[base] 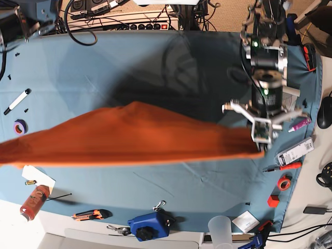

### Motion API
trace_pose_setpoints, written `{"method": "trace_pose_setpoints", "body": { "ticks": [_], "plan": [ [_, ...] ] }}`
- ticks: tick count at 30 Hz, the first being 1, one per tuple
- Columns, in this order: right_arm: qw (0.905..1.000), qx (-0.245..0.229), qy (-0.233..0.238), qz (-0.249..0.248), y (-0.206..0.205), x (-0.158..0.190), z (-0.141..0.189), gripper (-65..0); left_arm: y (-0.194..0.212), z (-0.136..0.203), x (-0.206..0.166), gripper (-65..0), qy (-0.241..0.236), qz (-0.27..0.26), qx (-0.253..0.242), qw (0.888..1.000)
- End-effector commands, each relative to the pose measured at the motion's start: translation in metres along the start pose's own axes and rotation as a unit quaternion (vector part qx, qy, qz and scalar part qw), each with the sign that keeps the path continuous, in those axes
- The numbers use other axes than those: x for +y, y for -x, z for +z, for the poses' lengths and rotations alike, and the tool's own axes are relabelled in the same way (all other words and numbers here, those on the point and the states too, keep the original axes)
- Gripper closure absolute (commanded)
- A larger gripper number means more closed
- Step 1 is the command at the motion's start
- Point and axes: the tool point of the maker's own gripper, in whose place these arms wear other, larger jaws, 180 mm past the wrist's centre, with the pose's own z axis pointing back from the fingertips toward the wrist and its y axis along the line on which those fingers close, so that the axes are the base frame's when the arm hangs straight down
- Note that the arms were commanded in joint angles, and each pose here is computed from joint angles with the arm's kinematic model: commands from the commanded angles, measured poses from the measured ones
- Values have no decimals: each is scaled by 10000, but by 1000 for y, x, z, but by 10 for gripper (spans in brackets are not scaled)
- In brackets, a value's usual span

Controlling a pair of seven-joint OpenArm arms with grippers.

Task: Layout the t-shirt on the table in an organized manner, then fold the t-shirt properly
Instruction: 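Lift the t-shirt high with both grippers, stretching it apart, then lower the stretched t-shirt flat onto the table with both grippers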

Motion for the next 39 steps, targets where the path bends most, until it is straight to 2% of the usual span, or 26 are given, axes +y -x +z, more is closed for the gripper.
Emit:
{"method": "trace_pose_setpoints", "body": {
  "ticks": [1,5,8,12,16,18,21,25,28,33,36,39],
  "plan": [
    [9988,-464,-44,181,-31,1,-1,0,-20,-1,12,0,-233,19,-353,9991],
    [9945,-1019,-61,227,-64,2,-6,0,-50,-9,24,0,-457,30,-780,9959],
    [9897,-1411,-111,230,-85,4,-5,0,-60,-10,39,0,-859,-151,-886,9922],
    [9843,-1721,-332,183,-101,12,-3,0,-50,-2,77,0,-1934,-300,-554,9791],
    [9807,-1828,-694,85,-101,30,-2,0,-40,3,86,0,-2205,-512,-286,9736],
    [9776,-1904,-894,117,-101,47,0,0,-39,8,95,0,-2467,-724,-272,9660],
    [9722,-2014,-1152,309,-101,79,7,0,-41,18,112,0,-2980,-757,-288,9511],
    [9690,-2028,-1237,676,-95,120,16,0,-46,20,119,0,-3103,-996,-385,9446],
    [9693,-2098,-1028,771,-93,132,18,0,-63,21,125,0,-3192,-1200,-737,9371],
    [9741,-2109,-560,591,-87,115,12,0,-89,20,137,0,-3321,-1379,-1180,9256],
    [9760,-2057,-544,463,-83,109,8,0,-94,20,141,0,-3355,-1447,-1233,9226],
    [9784,-1982,-463,356,-79,102,5,0,-89,20,145,0,-3452,-1524,-1058,9200]
  ]
}}
